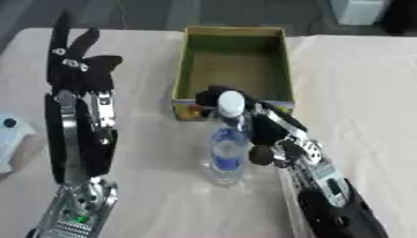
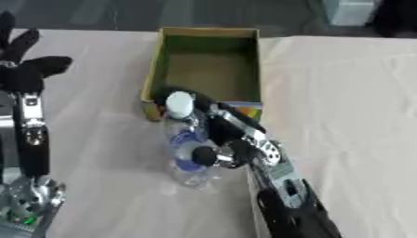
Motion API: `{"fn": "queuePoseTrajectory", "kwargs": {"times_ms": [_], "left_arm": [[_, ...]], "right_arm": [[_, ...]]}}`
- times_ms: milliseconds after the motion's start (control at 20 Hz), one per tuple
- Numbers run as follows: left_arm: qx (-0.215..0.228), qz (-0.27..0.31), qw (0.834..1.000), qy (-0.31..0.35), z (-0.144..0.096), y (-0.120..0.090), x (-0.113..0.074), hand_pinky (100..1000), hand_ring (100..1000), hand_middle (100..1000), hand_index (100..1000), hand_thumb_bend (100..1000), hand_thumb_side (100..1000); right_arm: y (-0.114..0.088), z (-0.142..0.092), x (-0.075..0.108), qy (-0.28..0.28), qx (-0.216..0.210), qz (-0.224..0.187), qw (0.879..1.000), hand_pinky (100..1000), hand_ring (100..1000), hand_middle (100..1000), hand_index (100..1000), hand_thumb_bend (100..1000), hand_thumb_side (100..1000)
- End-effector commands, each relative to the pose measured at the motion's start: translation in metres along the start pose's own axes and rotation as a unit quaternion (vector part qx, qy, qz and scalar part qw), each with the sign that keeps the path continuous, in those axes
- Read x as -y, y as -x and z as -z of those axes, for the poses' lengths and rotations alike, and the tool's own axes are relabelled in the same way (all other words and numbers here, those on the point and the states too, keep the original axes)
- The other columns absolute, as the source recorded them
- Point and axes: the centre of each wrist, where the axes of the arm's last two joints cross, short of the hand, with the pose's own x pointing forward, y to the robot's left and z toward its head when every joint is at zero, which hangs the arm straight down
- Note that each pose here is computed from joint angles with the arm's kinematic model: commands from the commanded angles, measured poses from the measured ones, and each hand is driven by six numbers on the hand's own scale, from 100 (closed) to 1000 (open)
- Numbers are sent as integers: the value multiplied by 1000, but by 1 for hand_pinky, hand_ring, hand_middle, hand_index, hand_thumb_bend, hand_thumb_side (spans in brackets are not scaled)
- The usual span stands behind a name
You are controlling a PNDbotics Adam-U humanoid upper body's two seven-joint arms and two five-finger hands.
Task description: Pick up objects on the table and place them in the box.
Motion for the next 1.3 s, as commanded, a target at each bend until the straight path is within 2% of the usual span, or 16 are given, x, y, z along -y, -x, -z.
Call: {"fn": "queuePoseTrajectory", "kwargs": {"times_ms": [50,300,650,800,1000,1200,1300], "left_arm": [[10,-5,1000,-2,3,-5,0,661,654,1000,878,100,1000],[12,-6,1000,-1,4,-6,0,661,654,1000,878,100,1000],[12,-6,1000,-2,4,-6,0,661,653,1000,878,100,1000],[10,-6,1000,-2,3,-6,0,661,653,1000,878,100,1000],[9,-6,1000,-4,3,-5,0,660,652,1000,878,100,1000],[9,-6,1000,-6,3,-5,0,660,652,1000,878,100,1000],[8,-6,1000,-7,3,-5,0,660,652,1000,878,100,1000]], "right_arm": [[-3,9,0,-23,4,-18,1000,998,1000,983,1000,739,425],[4,11,-3,-31,-9,-24,999,1000,1000,997,1000,750,397],[9,10,-5,-31,-13,-28,999,997,1000,1000,1000,743,417],[9,8,-4,-26,-11,-31,999,926,978,991,1000,739,444],[11,3,-3,-15,-9,-33,999,804,909,919,1000,737,483],[14,-6,0,5,-12,-32,999,767,871,856,1000,719,539],[16,-11,2,13,-18,-30,999,827,911,893,1000,723,554]]}}
